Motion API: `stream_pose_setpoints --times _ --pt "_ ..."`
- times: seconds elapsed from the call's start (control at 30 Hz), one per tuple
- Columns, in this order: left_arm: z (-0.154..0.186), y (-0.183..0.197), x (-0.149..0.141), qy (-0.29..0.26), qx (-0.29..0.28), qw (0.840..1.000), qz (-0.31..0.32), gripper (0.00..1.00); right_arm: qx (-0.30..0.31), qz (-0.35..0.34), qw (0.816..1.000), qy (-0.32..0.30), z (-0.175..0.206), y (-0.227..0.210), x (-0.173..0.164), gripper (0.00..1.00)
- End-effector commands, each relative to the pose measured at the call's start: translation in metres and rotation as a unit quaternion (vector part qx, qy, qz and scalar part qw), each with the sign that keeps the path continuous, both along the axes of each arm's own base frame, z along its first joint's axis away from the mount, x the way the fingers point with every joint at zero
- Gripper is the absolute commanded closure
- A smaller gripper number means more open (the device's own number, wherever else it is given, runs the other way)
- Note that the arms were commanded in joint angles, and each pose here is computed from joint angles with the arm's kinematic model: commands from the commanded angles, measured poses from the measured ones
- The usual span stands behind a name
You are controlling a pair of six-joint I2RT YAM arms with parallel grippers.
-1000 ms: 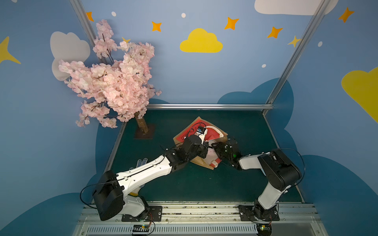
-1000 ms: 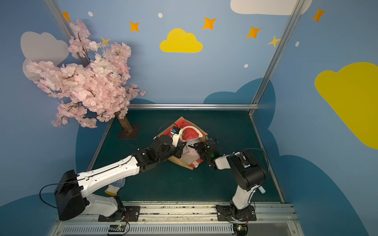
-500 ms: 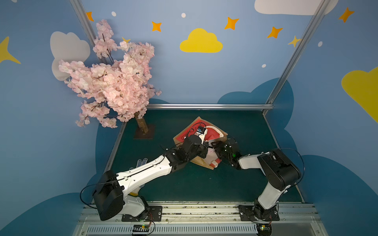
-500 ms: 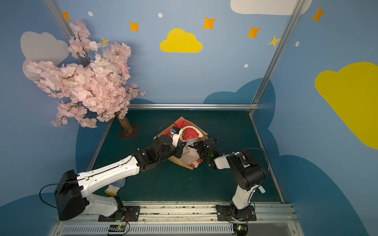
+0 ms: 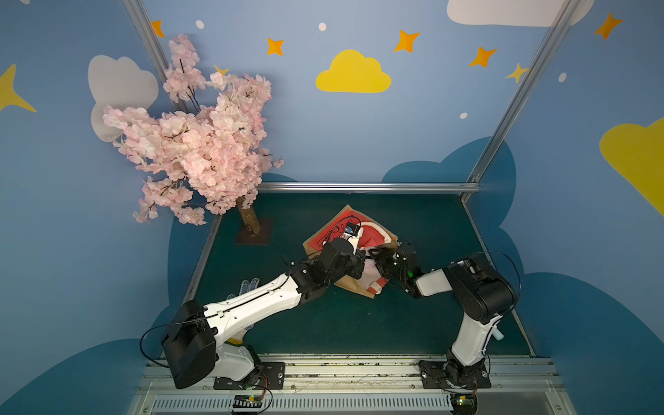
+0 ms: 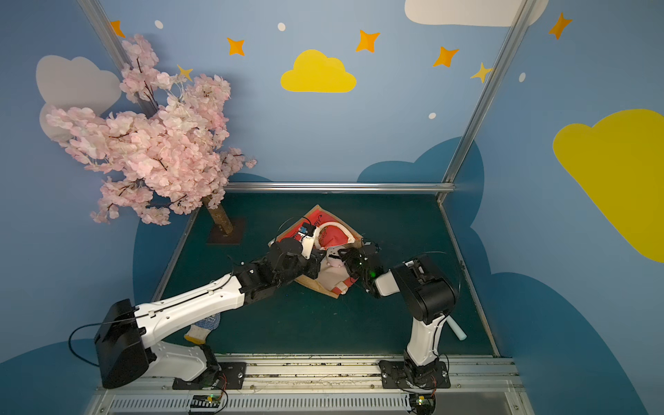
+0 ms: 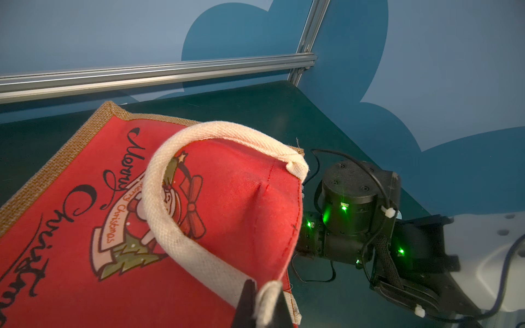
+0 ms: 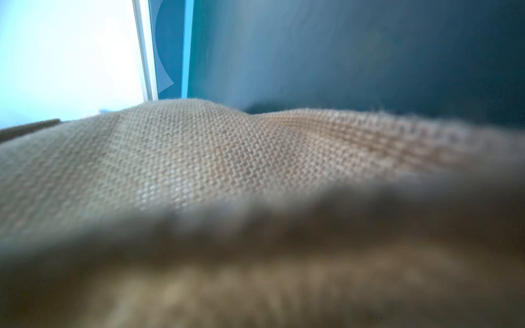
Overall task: Take the alarm clock out of the canvas bag
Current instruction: Pick up the alarm from the canvas bag.
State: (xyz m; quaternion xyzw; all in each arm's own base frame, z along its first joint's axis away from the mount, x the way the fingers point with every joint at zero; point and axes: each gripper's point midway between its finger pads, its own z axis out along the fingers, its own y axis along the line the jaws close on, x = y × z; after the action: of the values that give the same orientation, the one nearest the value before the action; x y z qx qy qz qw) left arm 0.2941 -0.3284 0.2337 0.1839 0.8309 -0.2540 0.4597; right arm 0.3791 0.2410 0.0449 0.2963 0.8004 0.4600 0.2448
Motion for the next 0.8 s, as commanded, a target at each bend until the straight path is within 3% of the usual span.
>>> stream_pose_setpoints --times 0.0,0.27,0.77 --pt "0.022 -0.004 -0.007 -0.009 -0.040 0.999 -0.014 0.96 0.003 0.042 0.999 0.016 -0.005 0.016 -0.019 0.44" --pt "0.021 -0.004 -0.008 -0.006 -0.052 0.999 -0.015 0.95 0.043 0.030 0.999 -0.006 -0.001 0.020 -0.016 0.53" --pt "0.012 0.014 0.003 0.009 -0.037 0.999 0.015 0.95 -0.004 0.039 0.999 -0.006 0.011 0.014 -0.032 0.72"
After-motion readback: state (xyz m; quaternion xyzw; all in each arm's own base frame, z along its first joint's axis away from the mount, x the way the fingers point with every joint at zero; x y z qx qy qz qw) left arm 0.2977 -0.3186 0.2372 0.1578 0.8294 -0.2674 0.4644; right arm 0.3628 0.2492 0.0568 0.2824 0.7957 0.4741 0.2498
